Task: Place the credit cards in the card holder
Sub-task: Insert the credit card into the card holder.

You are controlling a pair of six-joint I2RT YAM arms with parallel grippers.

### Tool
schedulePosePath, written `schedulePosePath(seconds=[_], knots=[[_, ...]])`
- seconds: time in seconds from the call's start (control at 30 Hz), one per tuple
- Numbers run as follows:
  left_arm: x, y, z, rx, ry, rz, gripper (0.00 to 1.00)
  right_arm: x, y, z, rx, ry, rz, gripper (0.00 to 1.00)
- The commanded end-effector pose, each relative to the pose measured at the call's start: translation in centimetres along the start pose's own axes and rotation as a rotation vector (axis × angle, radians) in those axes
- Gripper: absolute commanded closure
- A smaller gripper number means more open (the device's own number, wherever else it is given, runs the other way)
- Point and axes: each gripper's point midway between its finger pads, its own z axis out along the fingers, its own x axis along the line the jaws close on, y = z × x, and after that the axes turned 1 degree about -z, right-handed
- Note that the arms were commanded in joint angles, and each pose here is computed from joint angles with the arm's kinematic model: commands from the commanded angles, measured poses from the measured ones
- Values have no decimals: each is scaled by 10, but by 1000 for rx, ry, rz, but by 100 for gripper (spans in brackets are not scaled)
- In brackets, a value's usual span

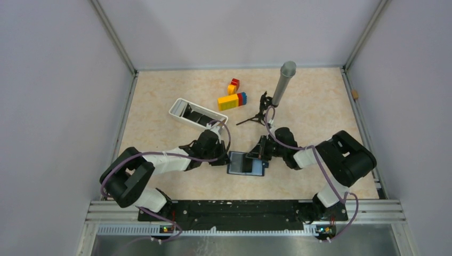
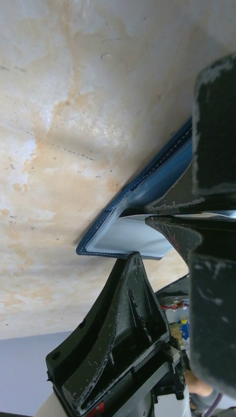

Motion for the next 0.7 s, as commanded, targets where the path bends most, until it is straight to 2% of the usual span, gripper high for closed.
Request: schedulePosePath(seconds=[0.0,0.13,0.37,0.5,0.67], knots=[[14,-11,3,40,55,20,81,-17,-15,4,24,-65,35,100],[14,-11,3,40,54,24,81,-28,-21,4,33,-116,81,100],[11,-9,3,39,42,28,79,-23,-22,16,66,-106,55,99],[12,-7,1,25,49,30,79,-21,-15,11,43,-137,25,92],[7,-2,-3,4,36,32,75,-16,-3,-1,22,-193,-31,77]])
